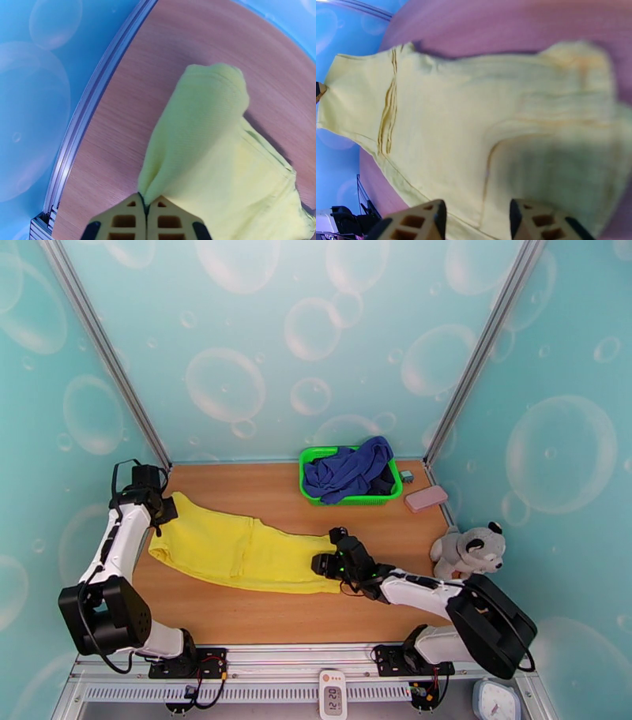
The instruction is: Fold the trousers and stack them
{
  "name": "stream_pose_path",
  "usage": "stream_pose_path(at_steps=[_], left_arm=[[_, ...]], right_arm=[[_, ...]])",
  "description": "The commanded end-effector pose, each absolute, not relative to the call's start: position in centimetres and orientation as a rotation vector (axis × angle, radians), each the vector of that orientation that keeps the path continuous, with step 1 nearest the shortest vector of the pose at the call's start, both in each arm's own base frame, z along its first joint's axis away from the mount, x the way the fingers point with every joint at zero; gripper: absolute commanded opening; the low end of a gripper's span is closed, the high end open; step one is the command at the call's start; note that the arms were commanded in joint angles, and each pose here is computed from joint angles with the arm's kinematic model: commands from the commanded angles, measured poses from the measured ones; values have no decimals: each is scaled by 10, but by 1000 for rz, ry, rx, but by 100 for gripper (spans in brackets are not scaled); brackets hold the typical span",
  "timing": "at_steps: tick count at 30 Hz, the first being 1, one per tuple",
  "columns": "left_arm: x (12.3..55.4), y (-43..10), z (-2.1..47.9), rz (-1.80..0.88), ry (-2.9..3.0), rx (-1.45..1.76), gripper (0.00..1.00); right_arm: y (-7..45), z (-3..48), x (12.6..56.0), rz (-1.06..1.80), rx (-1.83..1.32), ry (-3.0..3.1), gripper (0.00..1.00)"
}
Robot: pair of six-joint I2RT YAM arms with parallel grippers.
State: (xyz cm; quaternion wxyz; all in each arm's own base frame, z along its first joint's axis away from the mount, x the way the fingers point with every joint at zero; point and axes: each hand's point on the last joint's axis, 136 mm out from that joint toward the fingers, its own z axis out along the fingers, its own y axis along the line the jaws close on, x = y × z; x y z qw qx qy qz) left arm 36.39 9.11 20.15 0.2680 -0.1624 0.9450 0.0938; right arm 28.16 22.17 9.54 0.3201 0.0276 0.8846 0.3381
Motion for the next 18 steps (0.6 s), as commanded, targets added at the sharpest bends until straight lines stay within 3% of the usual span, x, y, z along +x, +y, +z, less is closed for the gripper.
stream_pose_path(at_steps=[1,4,11,18], left_arm=[[359,29,225,-43,2553,-289,0],[350,-33,229,-271,2569,-167,0],[326,-132,239,-490,2583,-59,0],[314,-225,218,-679,2591,-7,0]], right_arm=[[186,127,302,789,66,2173,58],[168,146,309,801,33,2082,66],[159,145,308,869,1,2055,67],[174,128,302,968,-21,2088,66]])
